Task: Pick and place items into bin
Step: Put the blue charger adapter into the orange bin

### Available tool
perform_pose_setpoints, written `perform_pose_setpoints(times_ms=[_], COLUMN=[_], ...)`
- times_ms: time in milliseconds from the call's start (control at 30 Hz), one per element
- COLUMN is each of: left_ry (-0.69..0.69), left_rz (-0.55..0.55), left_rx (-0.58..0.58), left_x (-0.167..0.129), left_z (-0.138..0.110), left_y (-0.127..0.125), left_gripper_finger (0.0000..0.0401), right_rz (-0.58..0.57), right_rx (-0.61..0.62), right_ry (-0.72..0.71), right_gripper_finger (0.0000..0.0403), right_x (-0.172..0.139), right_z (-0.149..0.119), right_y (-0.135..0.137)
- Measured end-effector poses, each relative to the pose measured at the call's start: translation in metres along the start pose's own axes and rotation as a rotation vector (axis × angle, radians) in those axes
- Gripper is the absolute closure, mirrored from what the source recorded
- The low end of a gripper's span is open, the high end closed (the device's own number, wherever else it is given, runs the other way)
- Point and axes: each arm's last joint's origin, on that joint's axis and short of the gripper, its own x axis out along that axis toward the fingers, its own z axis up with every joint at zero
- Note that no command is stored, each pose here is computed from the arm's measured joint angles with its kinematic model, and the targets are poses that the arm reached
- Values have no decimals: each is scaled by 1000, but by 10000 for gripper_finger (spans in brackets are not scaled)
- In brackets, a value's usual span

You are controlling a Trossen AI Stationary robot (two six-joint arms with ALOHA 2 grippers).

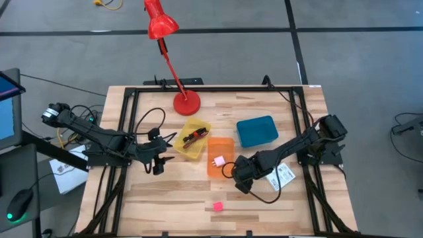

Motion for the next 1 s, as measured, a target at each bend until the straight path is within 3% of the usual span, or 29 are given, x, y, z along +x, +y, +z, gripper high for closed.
perform_pose_setpoints(times_ms=[267,500,733,1000], left_ry=[-3,-3,-1,-1], left_rz=[-1,0,-5,-4], left_rx=[-4,-4,-4,-4], left_x=[0,0,0,0], left_z=[0,0,0,0], left_y=[0,0,0,0], left_gripper_finger=[175,175,175,175], right_rz=[-15,-11,-1,164], right_rx=[1,-25,-8,-43], right_ry=[4,-1,-8,-155], right_gripper_finger=[201,276,277,277], right_x=[5,3,-1,-65], right_z=[1,1,0,-2], right_y=[0,0,0,27])
